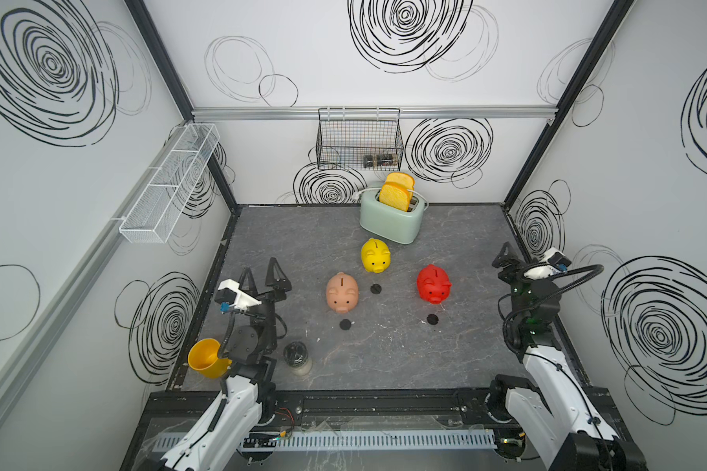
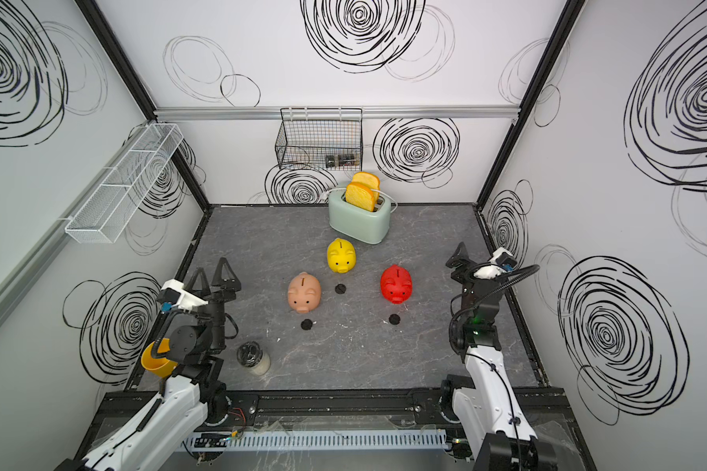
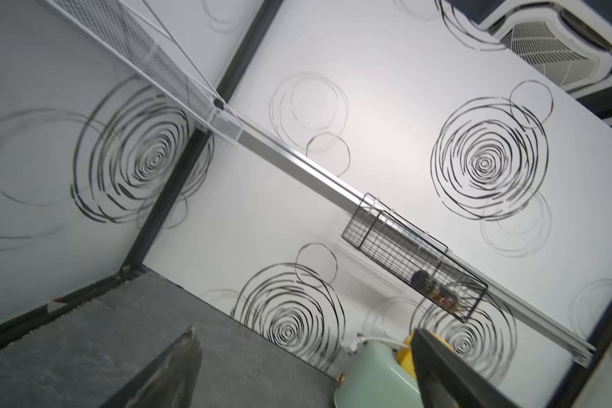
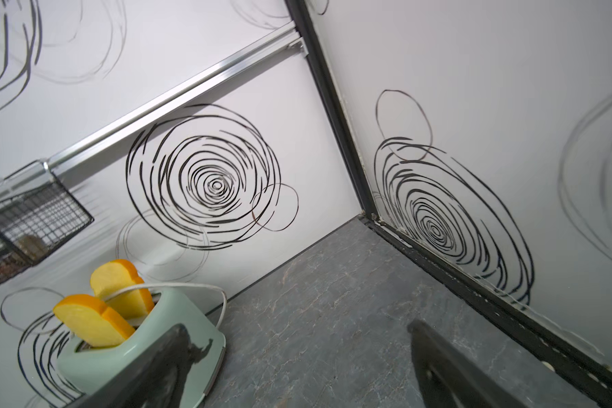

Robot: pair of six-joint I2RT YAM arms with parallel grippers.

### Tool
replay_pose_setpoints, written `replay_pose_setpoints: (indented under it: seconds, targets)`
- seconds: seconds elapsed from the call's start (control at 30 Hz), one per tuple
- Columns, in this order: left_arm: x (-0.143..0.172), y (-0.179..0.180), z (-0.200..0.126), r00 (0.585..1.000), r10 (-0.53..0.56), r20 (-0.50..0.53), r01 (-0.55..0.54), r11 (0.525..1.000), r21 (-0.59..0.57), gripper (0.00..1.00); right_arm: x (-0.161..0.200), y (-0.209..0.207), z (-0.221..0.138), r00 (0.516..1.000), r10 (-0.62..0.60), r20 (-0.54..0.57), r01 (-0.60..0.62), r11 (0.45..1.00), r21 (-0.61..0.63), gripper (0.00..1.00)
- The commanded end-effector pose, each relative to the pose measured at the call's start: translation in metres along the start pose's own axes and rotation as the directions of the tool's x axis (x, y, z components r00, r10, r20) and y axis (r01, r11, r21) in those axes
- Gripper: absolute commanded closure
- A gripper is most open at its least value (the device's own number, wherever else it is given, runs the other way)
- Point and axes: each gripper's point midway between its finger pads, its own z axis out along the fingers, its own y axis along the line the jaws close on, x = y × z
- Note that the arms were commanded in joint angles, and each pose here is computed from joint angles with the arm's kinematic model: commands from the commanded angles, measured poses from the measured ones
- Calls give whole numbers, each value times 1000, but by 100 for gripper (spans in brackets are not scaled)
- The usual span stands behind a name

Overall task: Close piggy banks
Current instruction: Move the piggy bank to the center of the board.

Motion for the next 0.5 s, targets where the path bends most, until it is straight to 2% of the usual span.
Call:
replay_pose_setpoints:
  seconds: [0.0,0.17,0.3,0.47]
  targets:
    - [19,-15,15,972,-41,-232,36,999,-29,4,12,8,-3,991,100,-84,-103,994,-37,2]
    - [18,-20,22,921,-37,-388,2,996,-90,4,12,32,-2,983,44,-176,-66,990,-122,2]
    - [13,-37,19,863,13,-504,-17,1000,-3,4,10,63,-8,969,-28,-244,-38,965,-261,2]
    - [20,-38,4,786,65,-615,-58,998,32,4,19,97,-15,930,-68,-360,-71,931,-358,1]
